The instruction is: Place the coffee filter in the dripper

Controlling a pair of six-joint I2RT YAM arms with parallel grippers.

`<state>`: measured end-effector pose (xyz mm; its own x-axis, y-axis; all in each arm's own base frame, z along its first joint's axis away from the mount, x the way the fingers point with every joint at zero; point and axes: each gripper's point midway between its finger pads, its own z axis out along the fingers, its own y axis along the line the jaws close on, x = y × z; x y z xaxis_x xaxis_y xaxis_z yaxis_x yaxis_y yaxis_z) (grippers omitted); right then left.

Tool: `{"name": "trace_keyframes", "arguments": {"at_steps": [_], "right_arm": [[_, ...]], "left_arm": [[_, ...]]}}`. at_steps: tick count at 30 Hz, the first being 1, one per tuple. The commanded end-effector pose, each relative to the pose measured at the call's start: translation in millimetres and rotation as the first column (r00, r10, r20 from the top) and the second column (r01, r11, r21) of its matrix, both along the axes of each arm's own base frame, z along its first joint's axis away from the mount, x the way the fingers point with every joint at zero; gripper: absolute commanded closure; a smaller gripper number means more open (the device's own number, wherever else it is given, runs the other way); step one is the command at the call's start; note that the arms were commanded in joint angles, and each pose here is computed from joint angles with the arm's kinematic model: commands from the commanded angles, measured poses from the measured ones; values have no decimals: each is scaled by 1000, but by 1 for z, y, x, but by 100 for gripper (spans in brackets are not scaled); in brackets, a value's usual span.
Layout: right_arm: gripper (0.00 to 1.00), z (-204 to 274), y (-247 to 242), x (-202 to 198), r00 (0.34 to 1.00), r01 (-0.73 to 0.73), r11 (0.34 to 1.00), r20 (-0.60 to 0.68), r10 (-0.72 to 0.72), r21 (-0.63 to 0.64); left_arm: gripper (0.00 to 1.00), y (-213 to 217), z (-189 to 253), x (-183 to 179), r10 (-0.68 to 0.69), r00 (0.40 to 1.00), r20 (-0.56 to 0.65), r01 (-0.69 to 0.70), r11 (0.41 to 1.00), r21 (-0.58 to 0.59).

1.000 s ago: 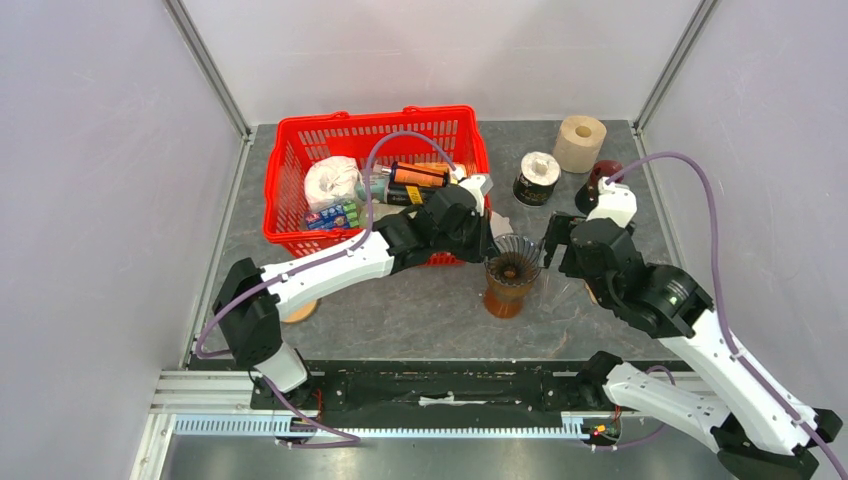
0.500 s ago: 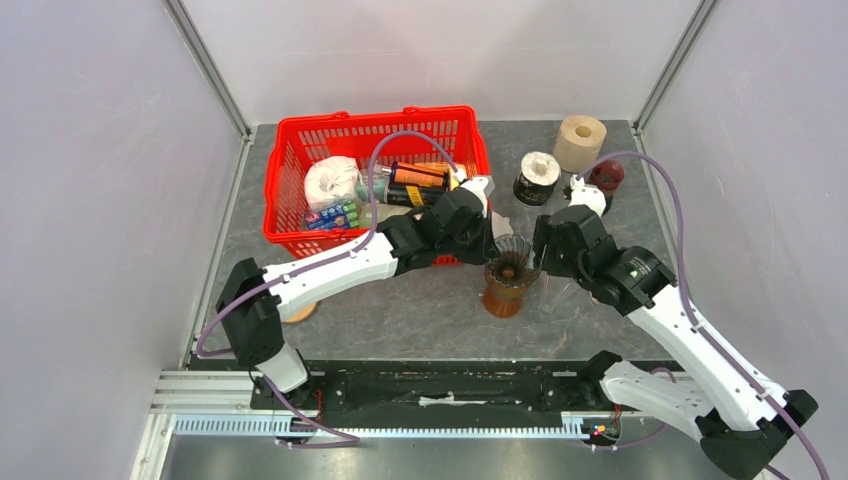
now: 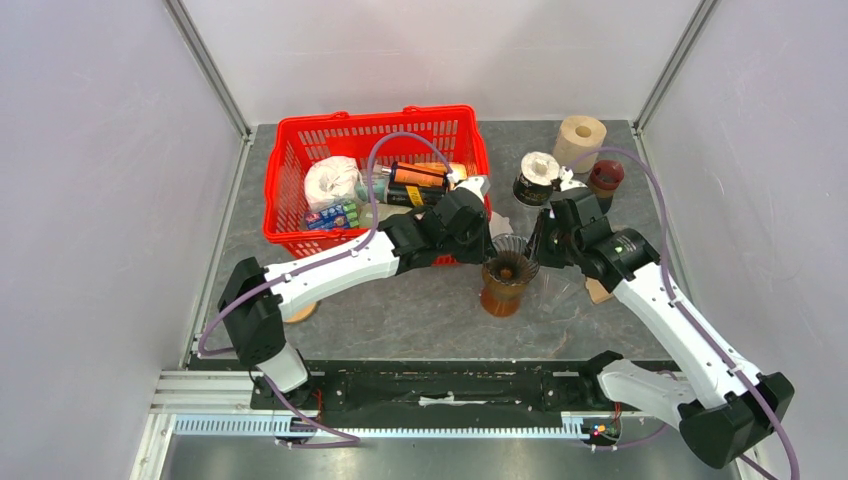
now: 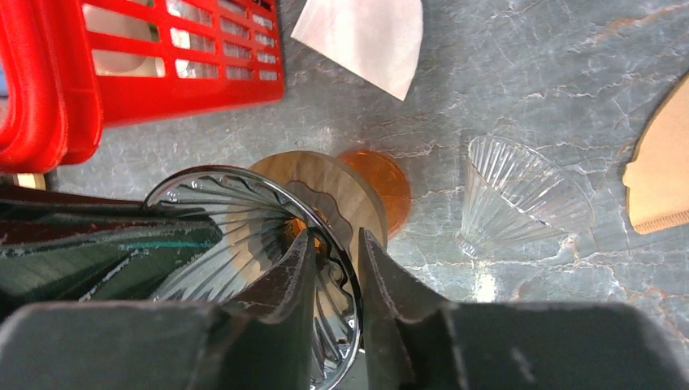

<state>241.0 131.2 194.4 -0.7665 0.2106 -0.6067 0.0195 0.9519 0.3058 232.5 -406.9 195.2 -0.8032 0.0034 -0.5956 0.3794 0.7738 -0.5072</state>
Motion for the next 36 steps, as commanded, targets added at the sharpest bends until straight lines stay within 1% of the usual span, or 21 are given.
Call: {"name": "trace_keyframes", "arguments": {"at_steps": [1,2,3,4,11,15,20,23,26,30,34,36], "right_arm": [[78,-2,13,-3,995,-87,996,-45,88,26],[85,-4,11,-5,993,-93,996,-68,94,10],[94,-7,10,-6,992,-100,995,-82,100,-2],[100,-8,13,-10,988,-119,993,-102,120,9],[100,-28,5,-22,971,-154,987,-195,142,-47],[100,-47,-11,-24,973,-113,986,-214,85,-121],[100,-72,-21,-32,958,-80,982,-286,28,-171],[100,-88,-33,-40,940,-48,974,-339,-31,-222],[100,-101,-37,-47,923,-45,968,-381,-54,-246],[100,-118,-36,-52,898,-43,968,-434,-71,-248],[100,-147,-38,-66,853,-52,965,-514,-92,-258],[100,-153,-40,-68,844,-49,961,-525,-106,-273]], "left_arm": [[98,4,-8,-7,42,997,-60,-40,999,30],[98,4,-10,-9,42,997,-72,-40,999,28],[98,4,-12,-11,44,996,-81,-42,999,28],[98,3,-12,-13,44,995,-85,-42,999,29],[98,10,-20,-20,77,993,-85,-72,995,63],[98,9,-25,-24,72,994,-86,-65,995,74],[98,12,-33,-25,81,992,-100,-71,992,103],[98,16,-38,-25,97,990,-102,-85,990,116],[98,19,-43,-26,102,989,-103,-88,987,133],[98,21,-55,-30,103,987,-120,-83,983,167],[98,21,-64,-35,112,984,-138,-87,981,174],[98,22,-71,-40,113,981,-156,-83,980,182]]}}
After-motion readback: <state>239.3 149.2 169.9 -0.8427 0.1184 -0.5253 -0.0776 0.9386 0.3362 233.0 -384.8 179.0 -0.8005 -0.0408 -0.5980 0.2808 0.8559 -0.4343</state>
